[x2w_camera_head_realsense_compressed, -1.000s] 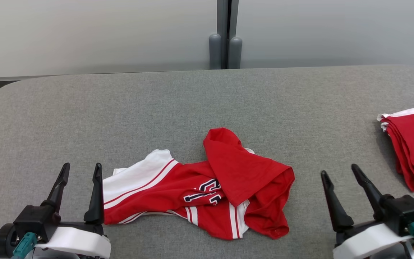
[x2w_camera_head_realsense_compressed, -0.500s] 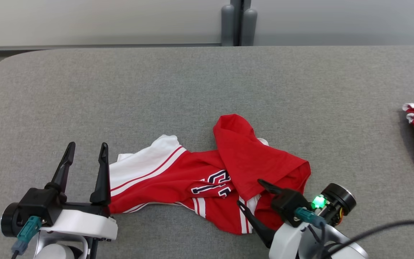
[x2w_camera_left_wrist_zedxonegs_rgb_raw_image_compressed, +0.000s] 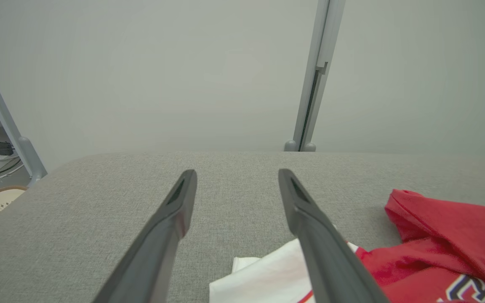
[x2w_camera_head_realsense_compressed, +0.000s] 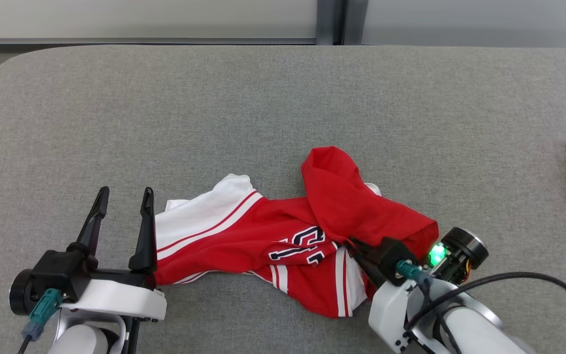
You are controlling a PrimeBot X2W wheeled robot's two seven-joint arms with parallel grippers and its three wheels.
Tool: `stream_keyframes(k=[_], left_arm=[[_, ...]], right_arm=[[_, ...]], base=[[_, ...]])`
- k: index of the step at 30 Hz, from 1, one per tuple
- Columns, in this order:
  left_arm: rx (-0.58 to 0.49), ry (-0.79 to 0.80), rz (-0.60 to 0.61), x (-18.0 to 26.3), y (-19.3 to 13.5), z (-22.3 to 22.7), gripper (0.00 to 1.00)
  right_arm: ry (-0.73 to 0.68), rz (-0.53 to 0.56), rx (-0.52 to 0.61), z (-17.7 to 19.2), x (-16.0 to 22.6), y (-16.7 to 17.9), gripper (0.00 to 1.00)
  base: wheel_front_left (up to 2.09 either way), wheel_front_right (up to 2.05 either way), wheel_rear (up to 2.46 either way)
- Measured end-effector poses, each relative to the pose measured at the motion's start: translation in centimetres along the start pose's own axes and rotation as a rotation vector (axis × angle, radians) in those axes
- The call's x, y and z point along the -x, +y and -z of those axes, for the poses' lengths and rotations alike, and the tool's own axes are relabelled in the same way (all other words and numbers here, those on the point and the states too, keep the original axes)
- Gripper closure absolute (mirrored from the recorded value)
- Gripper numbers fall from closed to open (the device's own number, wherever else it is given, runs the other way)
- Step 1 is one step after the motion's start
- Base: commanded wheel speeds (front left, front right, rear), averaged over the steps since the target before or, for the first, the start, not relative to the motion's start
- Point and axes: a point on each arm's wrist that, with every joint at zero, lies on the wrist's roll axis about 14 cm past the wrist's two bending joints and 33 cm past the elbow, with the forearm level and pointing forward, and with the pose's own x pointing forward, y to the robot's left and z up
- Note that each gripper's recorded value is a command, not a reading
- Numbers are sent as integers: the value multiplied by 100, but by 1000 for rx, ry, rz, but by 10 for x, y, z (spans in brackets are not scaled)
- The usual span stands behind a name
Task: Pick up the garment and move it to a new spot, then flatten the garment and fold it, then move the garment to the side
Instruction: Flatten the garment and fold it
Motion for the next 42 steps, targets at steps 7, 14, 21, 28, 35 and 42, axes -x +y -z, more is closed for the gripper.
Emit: stream_keyframes(k=[7,14,21,28,35,42], left_arm=[[-3,-6,9,-3,-2,0,0],[-7,-9,26,-7,-6,0,0],[-13,3,42,-17,-7,6,0],[-22,39,28,-22,2,19,0],[-32,69,9,-24,10,30,0],[-31,40,23,-23,7,20,0]], right_arm=[[-138,120,-123,-21,11,-31,100],[-236,359,-261,-23,39,-102,100],[-181,561,-379,17,49,-177,100],[-118,669,-494,64,39,-220,100],[-118,657,-492,73,20,-217,0],[-269,645,-376,37,43,-197,0]], base=[[0,0,0],[0,0,0],[0,0,0],[0,0,0],[0,0,0],[0,0,0]])
